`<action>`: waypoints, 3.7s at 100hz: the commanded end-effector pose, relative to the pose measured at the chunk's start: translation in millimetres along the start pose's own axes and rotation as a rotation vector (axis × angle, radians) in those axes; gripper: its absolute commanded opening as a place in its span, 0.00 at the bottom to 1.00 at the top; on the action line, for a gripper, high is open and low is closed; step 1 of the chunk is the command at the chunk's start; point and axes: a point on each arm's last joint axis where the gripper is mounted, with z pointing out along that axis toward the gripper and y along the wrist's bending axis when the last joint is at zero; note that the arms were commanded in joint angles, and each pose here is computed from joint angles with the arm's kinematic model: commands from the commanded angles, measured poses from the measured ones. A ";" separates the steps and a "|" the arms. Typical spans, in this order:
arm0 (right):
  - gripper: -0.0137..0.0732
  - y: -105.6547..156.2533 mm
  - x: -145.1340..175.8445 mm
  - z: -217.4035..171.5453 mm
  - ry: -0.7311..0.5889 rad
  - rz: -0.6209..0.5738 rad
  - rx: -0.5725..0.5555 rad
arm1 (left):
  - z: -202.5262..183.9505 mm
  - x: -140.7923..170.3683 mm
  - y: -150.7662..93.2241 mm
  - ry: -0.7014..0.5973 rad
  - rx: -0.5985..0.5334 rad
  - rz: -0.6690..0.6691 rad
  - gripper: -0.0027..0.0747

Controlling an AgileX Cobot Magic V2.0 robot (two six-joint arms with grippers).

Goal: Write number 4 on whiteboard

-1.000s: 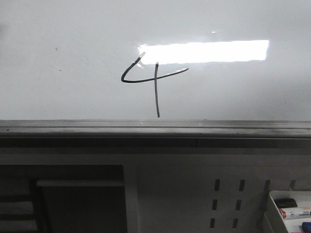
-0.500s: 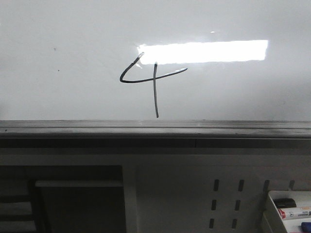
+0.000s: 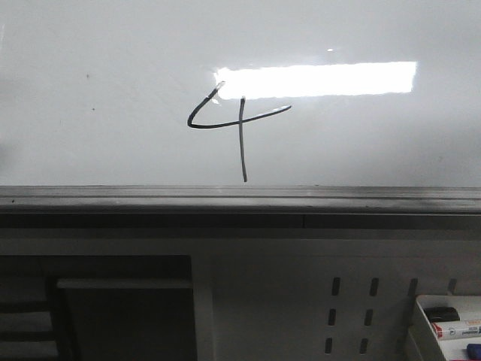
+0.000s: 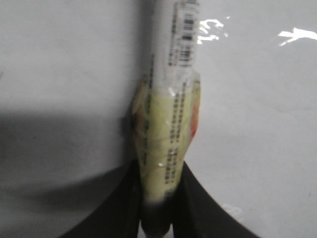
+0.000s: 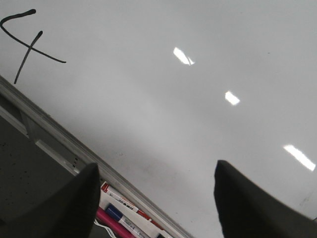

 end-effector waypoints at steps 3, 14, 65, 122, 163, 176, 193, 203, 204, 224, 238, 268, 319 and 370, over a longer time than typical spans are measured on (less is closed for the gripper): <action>0.66 -7.0 -8.2 -8.5 -0.091 0.004 0.050 | -5.6 -20.8 0.2 -0.129 -0.011 -0.020 0.16; 0.66 -7.1 -8.4 -8.5 -0.093 0.004 0.050 | -5.6 -20.9 0.5 -0.131 -0.015 -0.010 0.30; 0.66 -7.7 1.8 -17.3 -0.043 0.180 0.045 | -53.7 -52.7 -10.9 -0.081 -0.004 0.150 0.49; 0.08 29.6 92.1 -2.7 -0.400 0.376 0.039 | -154.2 53.1 -7.5 -0.451 -0.014 0.183 0.38; 0.08 43.2 116.2 21.9 -0.287 0.355 0.024 | -131.0 89.9 0.7 -0.424 -0.027 0.172 0.01; 0.08 43.2 116.2 21.9 -0.287 0.355 0.024 | -126.5 95.0 1.7 -0.401 -0.028 0.171 0.01; 0.08 43.2 116.2 21.9 -0.287 0.355 0.024 | -132.4 102.3 3.6 -0.456 -0.050 0.199 0.01; 0.08 43.2 116.2 21.9 -0.287 0.355 0.024 | -138.9 112.4 7.1 -0.556 -0.091 0.223 0.01; 0.08 43.2 116.2 21.9 -0.287 0.355 0.024 | -140.0 113.7 7.4 -0.569 -0.095 0.222 0.01; 0.08 43.2 116.2 21.9 -0.287 0.355 0.024 | -128.6 143.8 15.6 -0.793 -0.127 0.209 0.01; 0.08 43.2 116.2 21.9 -0.287 0.355 0.024 | -114.3 161.8 21.8 -0.913 -0.150 0.204 0.01; 0.08 43.2 116.0 21.8 -0.288 0.355 0.023 | -120.3 163.6 20.8 -0.955 -0.142 0.205 0.01; 0.08 43.2 115.9 21.8 -0.290 0.355 0.023 | -119.5 164.5 19.0 -0.945 -0.127 0.221 0.01; 0.08 43.2 115.9 21.8 -0.290 0.355 0.023 | -119.2 164.7 19.0 -0.942 -0.121 0.209 0.01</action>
